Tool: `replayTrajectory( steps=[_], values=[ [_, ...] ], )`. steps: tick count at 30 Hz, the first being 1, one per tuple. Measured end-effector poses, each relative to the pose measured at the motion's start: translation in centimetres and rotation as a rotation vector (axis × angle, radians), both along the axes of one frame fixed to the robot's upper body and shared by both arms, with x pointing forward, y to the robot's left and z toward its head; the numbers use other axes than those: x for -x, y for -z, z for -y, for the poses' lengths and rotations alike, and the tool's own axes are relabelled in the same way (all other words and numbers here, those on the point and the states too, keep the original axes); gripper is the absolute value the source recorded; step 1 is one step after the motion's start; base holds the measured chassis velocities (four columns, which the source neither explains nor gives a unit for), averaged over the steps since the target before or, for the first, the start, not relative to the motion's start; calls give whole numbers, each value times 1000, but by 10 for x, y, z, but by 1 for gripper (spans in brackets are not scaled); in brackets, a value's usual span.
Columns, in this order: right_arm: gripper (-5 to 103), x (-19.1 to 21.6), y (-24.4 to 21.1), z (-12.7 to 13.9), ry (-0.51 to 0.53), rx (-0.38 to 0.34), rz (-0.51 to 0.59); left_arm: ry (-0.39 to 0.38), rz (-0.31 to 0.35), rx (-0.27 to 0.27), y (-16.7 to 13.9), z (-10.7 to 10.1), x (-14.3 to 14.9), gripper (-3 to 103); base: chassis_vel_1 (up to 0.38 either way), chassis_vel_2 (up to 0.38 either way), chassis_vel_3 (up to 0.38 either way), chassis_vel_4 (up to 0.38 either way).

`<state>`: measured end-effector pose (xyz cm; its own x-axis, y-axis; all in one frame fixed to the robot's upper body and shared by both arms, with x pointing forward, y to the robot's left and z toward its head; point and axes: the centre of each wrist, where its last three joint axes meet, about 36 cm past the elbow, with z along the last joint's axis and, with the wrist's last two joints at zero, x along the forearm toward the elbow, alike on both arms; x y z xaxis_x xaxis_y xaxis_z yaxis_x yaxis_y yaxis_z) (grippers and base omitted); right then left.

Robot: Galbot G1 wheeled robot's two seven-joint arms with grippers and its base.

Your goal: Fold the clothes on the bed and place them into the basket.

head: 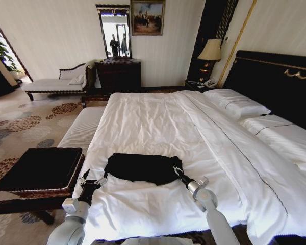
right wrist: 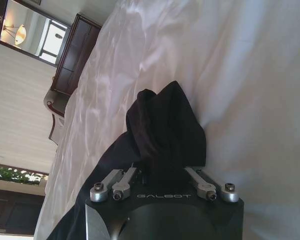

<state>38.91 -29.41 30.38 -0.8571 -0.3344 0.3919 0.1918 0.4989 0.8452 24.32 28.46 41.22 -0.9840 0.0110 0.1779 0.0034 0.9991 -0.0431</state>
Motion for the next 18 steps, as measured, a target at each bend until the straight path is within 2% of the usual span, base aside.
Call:
replayTrajectory(
  steps=[3, 4, 5, 6, 8, 10, 14, 15, 17, 18],
  values=[
    [16, -1, -3, 0, 1, -4, 9, 0, 0, 0, 0, 0, 0, 100, 0, 0, 0, 0],
    [16, -1, -3, 0, 1, -4, 9, 0, 0, 0, 0, 0, 0, 100, 0, 0, 0, 0],
    [10, -1, -5, 0, 1, -5, 13, 0, 0, 0, 0, 0, 0, 100, 0, 0, 0, 0],
    [10, -1, -5, 0, 1, -5, 14, 0, 0, 0, 0, 0, 0, 100, 0, 0, 0, 0],
    [3, 1, -11, 1, 3, -3, 28, 0, 0, 0, 0, 0, 0, 100, 0, 0, 0, 0],
    [3, 1, -16, 5, 7, 4, 36, 0, 0, 0, 0, 0, 0, 100, 0, 0, 0, 0],
    [3, 4, -44, 46, 45, 75, 83, 0, 0, 0, 0, 0, 0, 100, 0, 0, 0, 0],
    [3, 4, -44, 46, 45, 75, 83, 0, 0, 0, 0, 0, 0, 100, 0, 0, 0, 0],
    [3, 5, -60, 72, 61, 121, 102, 0, 0, 0, 0, 0, 0, 100, 0, 0, 0, 0],
    [3, 5, -78, 100, 65, 195, 114, -1, -1, 0, 0, 0, 0, 100, 0, 0, 0, 0]
  ],
)
